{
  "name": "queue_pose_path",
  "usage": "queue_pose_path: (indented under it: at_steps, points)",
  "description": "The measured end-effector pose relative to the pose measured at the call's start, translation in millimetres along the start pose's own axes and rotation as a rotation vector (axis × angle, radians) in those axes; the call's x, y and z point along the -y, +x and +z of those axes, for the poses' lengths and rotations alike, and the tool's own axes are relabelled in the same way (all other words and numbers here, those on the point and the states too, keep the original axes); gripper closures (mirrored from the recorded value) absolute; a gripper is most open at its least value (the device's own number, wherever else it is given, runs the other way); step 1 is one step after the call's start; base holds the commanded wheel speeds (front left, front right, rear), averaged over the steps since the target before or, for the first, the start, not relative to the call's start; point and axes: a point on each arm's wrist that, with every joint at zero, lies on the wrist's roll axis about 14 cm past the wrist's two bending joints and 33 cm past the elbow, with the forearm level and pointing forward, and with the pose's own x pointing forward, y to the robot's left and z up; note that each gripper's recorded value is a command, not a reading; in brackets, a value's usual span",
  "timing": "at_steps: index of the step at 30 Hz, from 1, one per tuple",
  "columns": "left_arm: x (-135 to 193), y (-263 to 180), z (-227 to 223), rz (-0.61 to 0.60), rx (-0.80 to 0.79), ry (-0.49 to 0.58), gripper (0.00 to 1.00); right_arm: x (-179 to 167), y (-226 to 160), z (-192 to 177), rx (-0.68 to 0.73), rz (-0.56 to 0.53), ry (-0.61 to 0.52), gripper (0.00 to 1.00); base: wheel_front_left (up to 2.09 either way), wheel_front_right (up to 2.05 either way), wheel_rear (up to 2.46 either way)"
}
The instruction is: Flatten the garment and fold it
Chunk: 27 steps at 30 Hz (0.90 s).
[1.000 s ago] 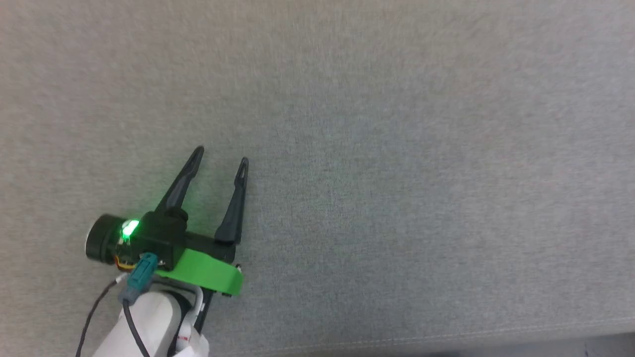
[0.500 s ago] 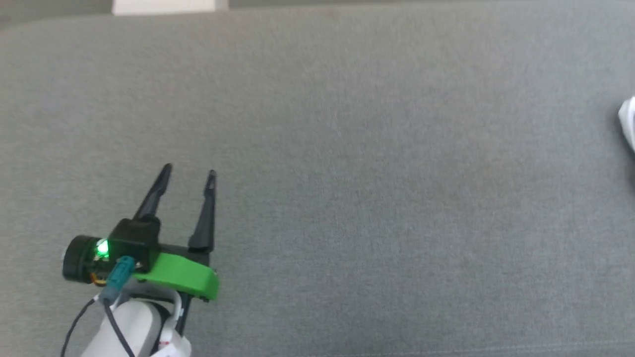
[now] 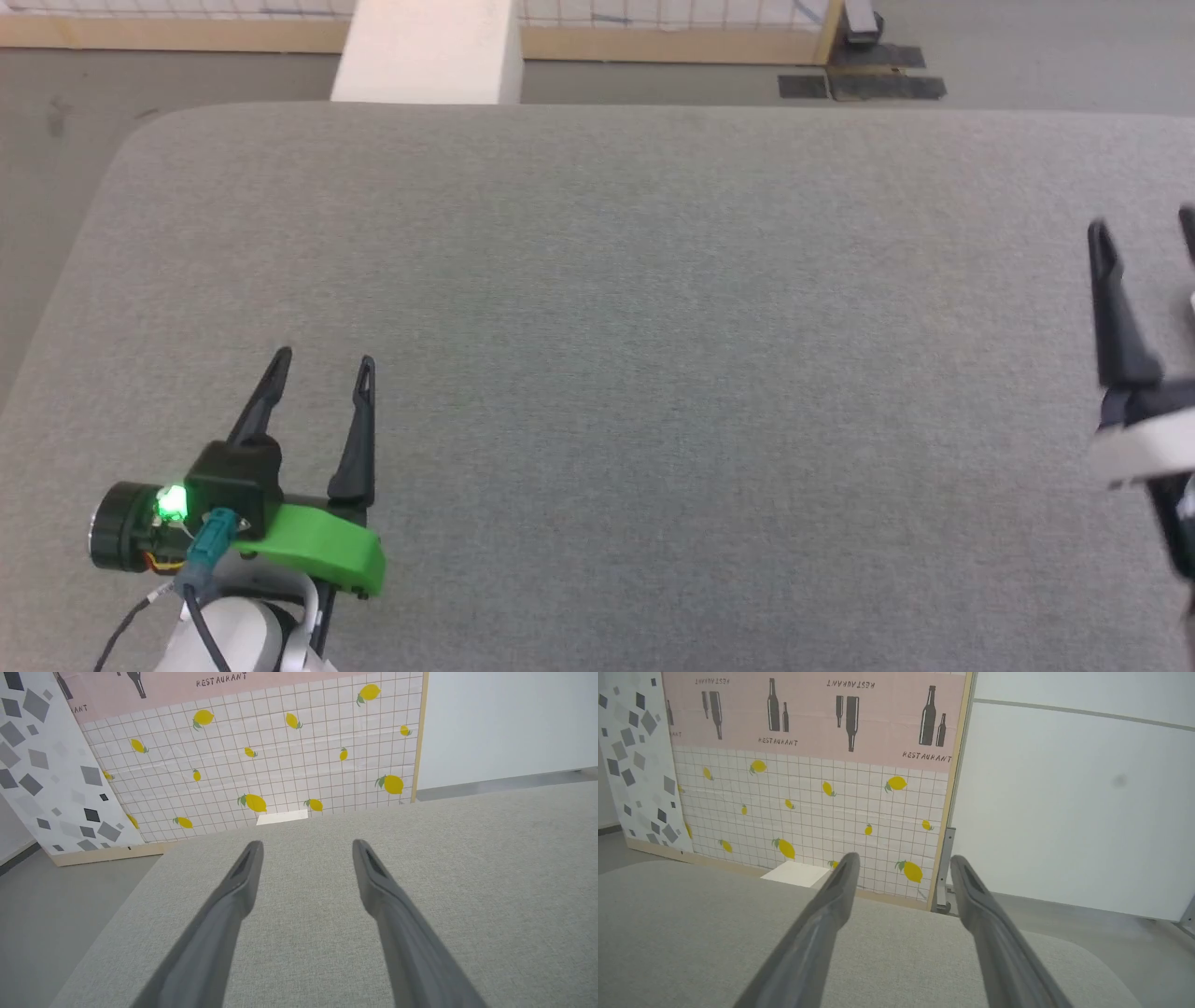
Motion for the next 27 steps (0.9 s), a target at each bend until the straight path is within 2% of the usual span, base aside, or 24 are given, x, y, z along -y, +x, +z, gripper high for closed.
queue_pose_path:
  at_steps: [4,16,27]
  points:
    - [-3.4,-6.5,-1.3,0.012,-0.007,0.009,0.00,-10.7,-16.3,-10.3,-0.011,-0.042,0.048,0.00,0.00,0.00,0.00]
    - [-0.2,-20.8,-16.9,0.018,-0.053,0.007,0.00,-39.9,-53.0,-50.3,-0.151,-0.039,0.061,0.00,0.00,0.00,0.00]
    - [1.3,-22.4,-19.0,0.015,-0.054,0.007,0.00,-42.9,-60.5,-52.7,-0.162,-0.051,0.078,0.00,0.00,0.00,0.00]
